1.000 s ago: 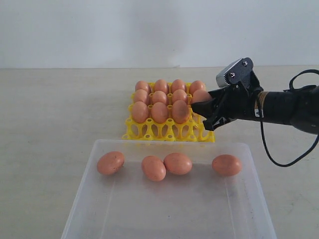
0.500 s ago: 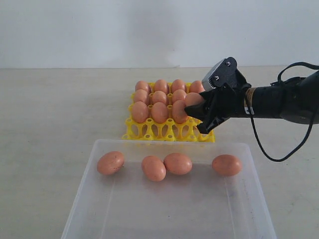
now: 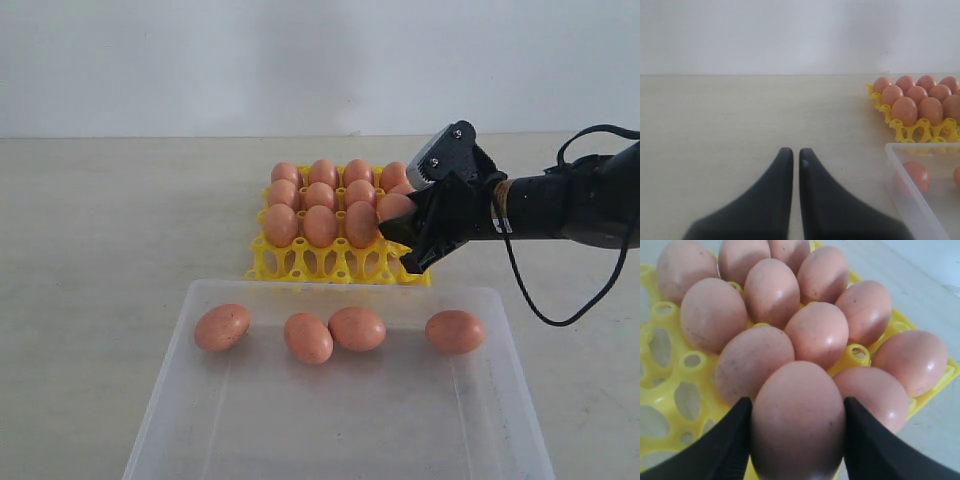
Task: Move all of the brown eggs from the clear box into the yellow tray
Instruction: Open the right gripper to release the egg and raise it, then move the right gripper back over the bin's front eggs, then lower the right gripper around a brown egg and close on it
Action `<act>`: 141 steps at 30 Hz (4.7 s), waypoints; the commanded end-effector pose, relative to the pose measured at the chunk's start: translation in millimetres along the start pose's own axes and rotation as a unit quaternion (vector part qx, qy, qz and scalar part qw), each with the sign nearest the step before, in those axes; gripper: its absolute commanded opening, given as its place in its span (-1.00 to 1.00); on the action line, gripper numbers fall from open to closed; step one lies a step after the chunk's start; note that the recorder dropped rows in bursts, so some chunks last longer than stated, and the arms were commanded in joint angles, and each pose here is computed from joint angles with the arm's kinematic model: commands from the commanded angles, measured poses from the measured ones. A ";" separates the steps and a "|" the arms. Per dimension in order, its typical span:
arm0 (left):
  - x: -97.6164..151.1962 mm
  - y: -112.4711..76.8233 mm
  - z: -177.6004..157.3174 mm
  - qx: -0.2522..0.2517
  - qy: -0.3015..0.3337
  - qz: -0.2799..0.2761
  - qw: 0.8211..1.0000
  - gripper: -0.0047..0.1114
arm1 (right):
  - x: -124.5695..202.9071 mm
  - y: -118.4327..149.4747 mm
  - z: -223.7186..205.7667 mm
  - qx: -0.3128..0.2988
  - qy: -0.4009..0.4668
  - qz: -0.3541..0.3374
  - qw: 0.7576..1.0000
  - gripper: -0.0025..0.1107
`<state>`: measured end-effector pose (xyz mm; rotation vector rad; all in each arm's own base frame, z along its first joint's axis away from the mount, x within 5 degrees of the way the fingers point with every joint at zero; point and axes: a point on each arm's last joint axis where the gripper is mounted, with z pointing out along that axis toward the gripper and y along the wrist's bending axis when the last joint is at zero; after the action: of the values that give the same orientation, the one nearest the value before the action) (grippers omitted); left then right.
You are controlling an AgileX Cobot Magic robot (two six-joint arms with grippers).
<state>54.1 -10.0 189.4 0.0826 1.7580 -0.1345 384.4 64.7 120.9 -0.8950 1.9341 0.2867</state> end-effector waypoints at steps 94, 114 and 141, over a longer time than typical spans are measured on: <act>1.1 -0.4 0.2 0.004 0.001 0.002 1.000 -0.85 | -229.3 -63.0 -367.4 0.697 -0.045 0.151 0.699 -0.93; 1.2 -0.4 0.2 0.004 0.001 0.002 1.000 -0.85 | -153.2 95.4 -109.0 -0.218 0.314 0.003 0.924 -0.93; 1.2 -0.4 0.2 0.004 0.001 0.002 1.000 -0.85 | -100.3 189.2 14.0 -0.180 0.394 -0.074 0.898 -0.01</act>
<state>54.1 -10.0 189.4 0.0826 1.7580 -0.1345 290.6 252.6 164.7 -1.6410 2.5386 0.2119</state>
